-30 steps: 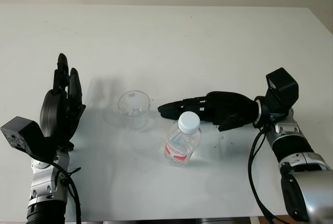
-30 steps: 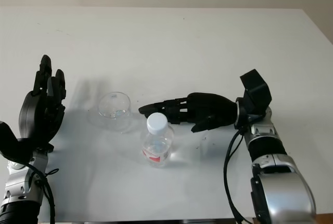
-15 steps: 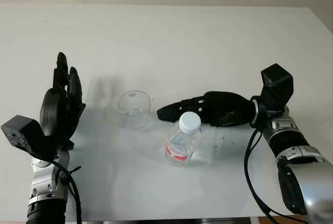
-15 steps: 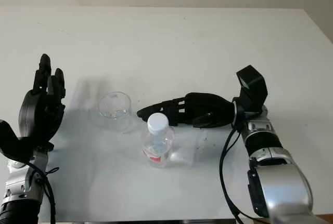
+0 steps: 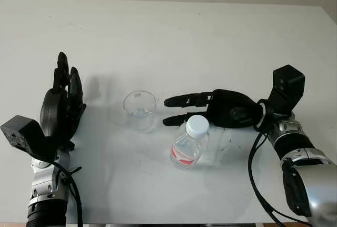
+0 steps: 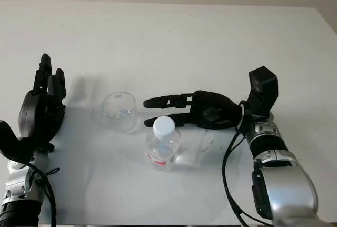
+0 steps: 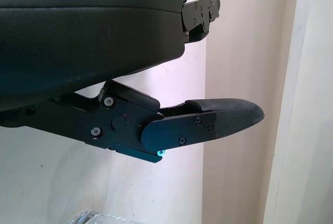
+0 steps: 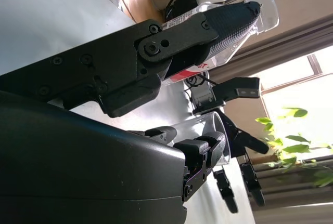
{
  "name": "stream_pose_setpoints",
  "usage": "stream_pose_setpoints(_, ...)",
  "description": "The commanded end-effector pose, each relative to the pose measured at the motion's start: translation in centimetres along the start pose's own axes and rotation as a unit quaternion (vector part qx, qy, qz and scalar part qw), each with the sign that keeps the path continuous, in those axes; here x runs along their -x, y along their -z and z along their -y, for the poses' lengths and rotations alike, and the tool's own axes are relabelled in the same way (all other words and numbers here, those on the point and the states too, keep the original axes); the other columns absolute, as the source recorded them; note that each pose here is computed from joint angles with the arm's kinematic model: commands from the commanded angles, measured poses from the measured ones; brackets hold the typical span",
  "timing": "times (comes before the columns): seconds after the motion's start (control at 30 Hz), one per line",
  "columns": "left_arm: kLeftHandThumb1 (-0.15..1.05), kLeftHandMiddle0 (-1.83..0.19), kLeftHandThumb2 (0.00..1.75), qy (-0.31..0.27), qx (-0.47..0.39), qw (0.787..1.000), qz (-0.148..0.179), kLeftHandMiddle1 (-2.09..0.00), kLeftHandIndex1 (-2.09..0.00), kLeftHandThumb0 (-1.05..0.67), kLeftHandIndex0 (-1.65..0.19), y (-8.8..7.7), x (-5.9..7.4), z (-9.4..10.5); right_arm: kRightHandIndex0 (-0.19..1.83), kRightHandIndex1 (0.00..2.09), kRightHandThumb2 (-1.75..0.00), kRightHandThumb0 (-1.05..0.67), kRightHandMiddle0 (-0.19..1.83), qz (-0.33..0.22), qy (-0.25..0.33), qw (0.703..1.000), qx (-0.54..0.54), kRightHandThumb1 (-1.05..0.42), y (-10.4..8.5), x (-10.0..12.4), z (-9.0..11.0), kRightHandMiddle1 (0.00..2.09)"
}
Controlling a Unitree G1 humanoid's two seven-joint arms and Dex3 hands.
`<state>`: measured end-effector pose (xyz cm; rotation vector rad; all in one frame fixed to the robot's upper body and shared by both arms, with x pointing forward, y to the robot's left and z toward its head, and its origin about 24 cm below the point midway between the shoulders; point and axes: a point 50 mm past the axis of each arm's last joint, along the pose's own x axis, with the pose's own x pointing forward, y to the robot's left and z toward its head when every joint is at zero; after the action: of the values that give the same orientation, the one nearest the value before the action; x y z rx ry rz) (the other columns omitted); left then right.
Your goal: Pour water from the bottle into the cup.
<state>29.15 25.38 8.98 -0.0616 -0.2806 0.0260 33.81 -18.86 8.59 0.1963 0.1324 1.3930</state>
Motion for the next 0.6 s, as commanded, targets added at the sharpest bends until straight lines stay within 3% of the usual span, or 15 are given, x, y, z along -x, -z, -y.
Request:
stream_pose_setpoints(0.0, 1.05, 0.19, 0.53, -0.002, -0.010, 1.000, 0.010, 0.00, 0.00, -0.75, 0.19, -0.6, -0.3, -0.4, 0.43, 0.12, -0.06, -0.92, 0.34, 0.011, -0.010, 1.000, 0.008, -0.98, 0.1, -0.3, -0.2, 0.23)
stream_pose_setpoints(0.27, 1.05, 0.19, 0.52, -0.001, -0.014, 1.000, 0.017, 0.00, 0.00, -0.75, 0.19, -0.8, -0.8, -0.5, 0.42, 0.10, -0.04, -0.92, 0.35, 0.004, -0.050, 0.999, -0.006, -0.95, 0.6, -2.3, -0.6, 0.25)
stream_pose_setpoints(0.37, 1.05, 0.19, 0.53, -0.002, -0.016, 1.000, 0.019, 0.00, 0.00, -0.75, 0.19, -0.9, -0.9, -0.5, 0.44, 0.10, -0.04, -0.87, 0.43, 0.018, -0.062, 0.998, -0.022, -0.93, 1.0, -3.0, -0.8, 0.37)
stream_pose_setpoints(0.57, 1.05, 0.19, 0.54, 0.000, -0.017, 1.000, 0.025, 0.00, 0.00, -0.75, 0.19, -1.0, -1.1, -0.5, 0.44, 0.09, -0.05, -0.87, 0.38, -0.009, -0.089, 0.996, -0.021, -0.93, 1.2, -4.2, -1.1, 0.40)
